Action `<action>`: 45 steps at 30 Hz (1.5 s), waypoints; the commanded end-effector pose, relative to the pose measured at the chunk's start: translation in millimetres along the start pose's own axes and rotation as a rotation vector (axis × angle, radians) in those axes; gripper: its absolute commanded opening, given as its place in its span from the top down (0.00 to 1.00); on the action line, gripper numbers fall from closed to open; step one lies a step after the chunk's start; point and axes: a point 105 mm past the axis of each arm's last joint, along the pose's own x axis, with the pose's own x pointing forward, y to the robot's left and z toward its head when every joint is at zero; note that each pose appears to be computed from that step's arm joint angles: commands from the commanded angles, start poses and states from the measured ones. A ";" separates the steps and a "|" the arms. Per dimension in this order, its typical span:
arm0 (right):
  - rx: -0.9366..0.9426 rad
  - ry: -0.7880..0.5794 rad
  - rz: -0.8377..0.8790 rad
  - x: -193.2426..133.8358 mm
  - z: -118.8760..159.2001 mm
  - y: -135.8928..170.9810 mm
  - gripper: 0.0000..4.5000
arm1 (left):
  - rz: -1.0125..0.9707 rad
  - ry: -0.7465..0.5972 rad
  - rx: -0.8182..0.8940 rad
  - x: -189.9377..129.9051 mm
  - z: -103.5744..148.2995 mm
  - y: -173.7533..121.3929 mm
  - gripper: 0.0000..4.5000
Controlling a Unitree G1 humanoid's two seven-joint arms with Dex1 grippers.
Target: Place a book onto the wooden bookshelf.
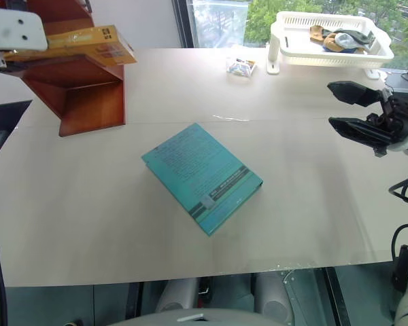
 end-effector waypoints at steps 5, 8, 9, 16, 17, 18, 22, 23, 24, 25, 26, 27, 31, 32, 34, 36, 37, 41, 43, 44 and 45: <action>-0.053 -0.005 0.012 0.1 8.4 4.6 0.00 | 0.073 0.019 -0.026 -7.9 -13.9 8.8 0.28; -0.053 -0.004 0.009 -0.8 8.2 5.3 0.00 | 0.092 -0.013 -0.032 -7.3 -10.4 10.6 0.28; -0.054 -0.004 0.008 -1.1 8.3 5.5 0.00 | 0.093 -0.015 -0.033 -7.6 -10.0 11.0 0.28; -0.060 0.001 0.004 -2.3 10.9 7.0 0.00 | 0.103 -0.050 -0.118 -24.0 -14.2 19.7 0.28; -0.061 0.002 0.004 -2.9 11.6 7.5 0.00 | 0.097 -0.049 -0.137 -31.2 -19.6 20.8 0.28; -0.061 0.004 0.003 -3.6 12.4 7.9 0.00 | 0.087 -0.062 -0.161 -39.2 -23.0 21.6 0.28; -0.059 0.002 0.006 -4.6 14.7 8.6 0.00 | 0.047 -0.160 -0.192 -63.0 -15.2 20.9 0.28; -0.058 -0.002 0.010 -4.4 15.6 9.1 0.00 | 0.019 -0.198 -0.199 -69.3 -9.6 17.8 0.28; -0.056 -0.006 0.015 -4.3 16.2 9.6 0.00 | 0.004 -0.216 -0.193 -73.8 -6.3 15.4 0.28; -0.052 -0.008 0.020 -3.9 16.6 9.9 0.00 | 0.009 -0.215 -0.190 -76.3 -6.5 15.1 0.28; -0.050 -0.006 0.024 -3.6 16.6 10.0 0.00 | 0.031 -0.211 -0.194 -77.8 -8.1 16.9 0.28; -0.049 -0.005 0.028 -3.3 16.9 9.9 0.00 | 0.051 -0.209 -0.192 -79.0 -8.7 18.7 0.28; -0.048 -0.001 0.033 -2.3 19.1 8.5 0.00 | 0.175 -0.317 -0.178 -89.8 12.9 35.9 0.28; -0.048 0.000 0.034 -2.0 19.4 8.2 0.00 | 0.229 -0.398 -0.190 -96.2 27.4 45.1 0.28; -0.047 0.003 0.036 -1.7 19.3 7.9 0.00 | 0.296 -0.532 -0.210 -106.7 50.5 57.0 0.28; -0.047 0.005 0.036 -1.2 19.1 7.5 0.00 | 0.308 -0.647 -0.223 -113.8 70.0 60.2 0.28; -0.049 0.007 0.036 -1.0 19.2 7.0 0.00 | 0.302 -0.719 -0.237 -117.2 82.7 60.6 0.28; -0.055 0.014 0.035 -1.4 21.0 6.5 0.00 | 0.276 -1.002 -0.369 -114.4 140.8 58.1 0.28; -0.061 0.015 0.032 -2.0 22.3 6.9 0.00 | 0.243 -1.096 -0.470 -98.2 169.0 46.6 0.28; -0.063 0.015 0.032 -1.6 22.9 7.5 0.00 | 0.215 -1.130 -0.527 -89.0 180.1 38.5 0.28; -0.064 0.016 0.030 -1.8 23.2 8.2 0.00 | 0.190 -1.160 -0.584 -77.3 192.3 28.3 0.28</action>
